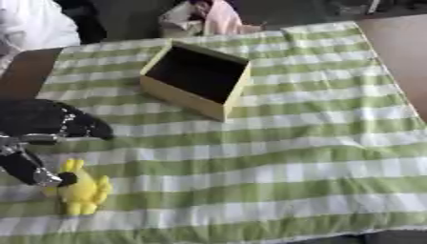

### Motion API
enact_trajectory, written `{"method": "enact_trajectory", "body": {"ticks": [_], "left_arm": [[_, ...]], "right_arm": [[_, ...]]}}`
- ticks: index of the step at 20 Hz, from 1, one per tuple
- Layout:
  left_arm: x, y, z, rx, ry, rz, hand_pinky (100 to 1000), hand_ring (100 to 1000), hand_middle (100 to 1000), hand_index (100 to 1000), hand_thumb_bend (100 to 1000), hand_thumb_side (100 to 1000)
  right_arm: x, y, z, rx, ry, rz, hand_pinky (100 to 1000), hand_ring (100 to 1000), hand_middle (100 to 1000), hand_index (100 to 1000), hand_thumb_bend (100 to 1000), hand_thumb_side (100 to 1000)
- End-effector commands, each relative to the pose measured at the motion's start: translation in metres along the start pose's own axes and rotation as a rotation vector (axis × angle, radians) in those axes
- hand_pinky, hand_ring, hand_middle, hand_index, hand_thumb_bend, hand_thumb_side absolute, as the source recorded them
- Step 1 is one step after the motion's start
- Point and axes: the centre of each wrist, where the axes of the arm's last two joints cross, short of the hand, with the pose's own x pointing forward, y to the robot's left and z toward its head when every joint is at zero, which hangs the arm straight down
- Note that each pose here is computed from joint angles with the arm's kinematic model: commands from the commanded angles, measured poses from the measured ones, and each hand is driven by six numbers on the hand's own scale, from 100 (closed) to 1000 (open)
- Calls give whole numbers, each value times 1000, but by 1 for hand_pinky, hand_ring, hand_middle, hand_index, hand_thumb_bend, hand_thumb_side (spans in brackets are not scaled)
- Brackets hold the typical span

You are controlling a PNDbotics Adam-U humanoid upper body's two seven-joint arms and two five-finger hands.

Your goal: Pick up objects on the table and place them in the box.

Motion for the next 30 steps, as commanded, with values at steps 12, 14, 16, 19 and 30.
{"method": "enact_trajectory", "body": {"ticks": [12,14,16,19,30], "left_arm": [[3,-14,19,-364,-180,-138,757,859,901,991,325,395],[4,-16,18,-373,-178,-144,760,860,905,993,338,400],[4,-16,19,-378,-169,-159,766,863,908,990,402,347],[4,-19,19,-382,-150,-179,766,864,909,991,405,338],[-3,-42,14,-393,-113,-169,761,865,909,992,375,362]], "right_arm": [[6,-7,-4,-11,-26,15,658,732,717,780,100,644],[6,-7,-4,-12,-26,15,657,731,717,780,100,644],[6,-7,-4,-13,-26,14,657,731,717,780,100,644],[5,-7,-3,-13,-24,13,656,731,716,780,100,644],[5,-6,-2,-14,-16,1,654,731,716,780,100,646]]}}
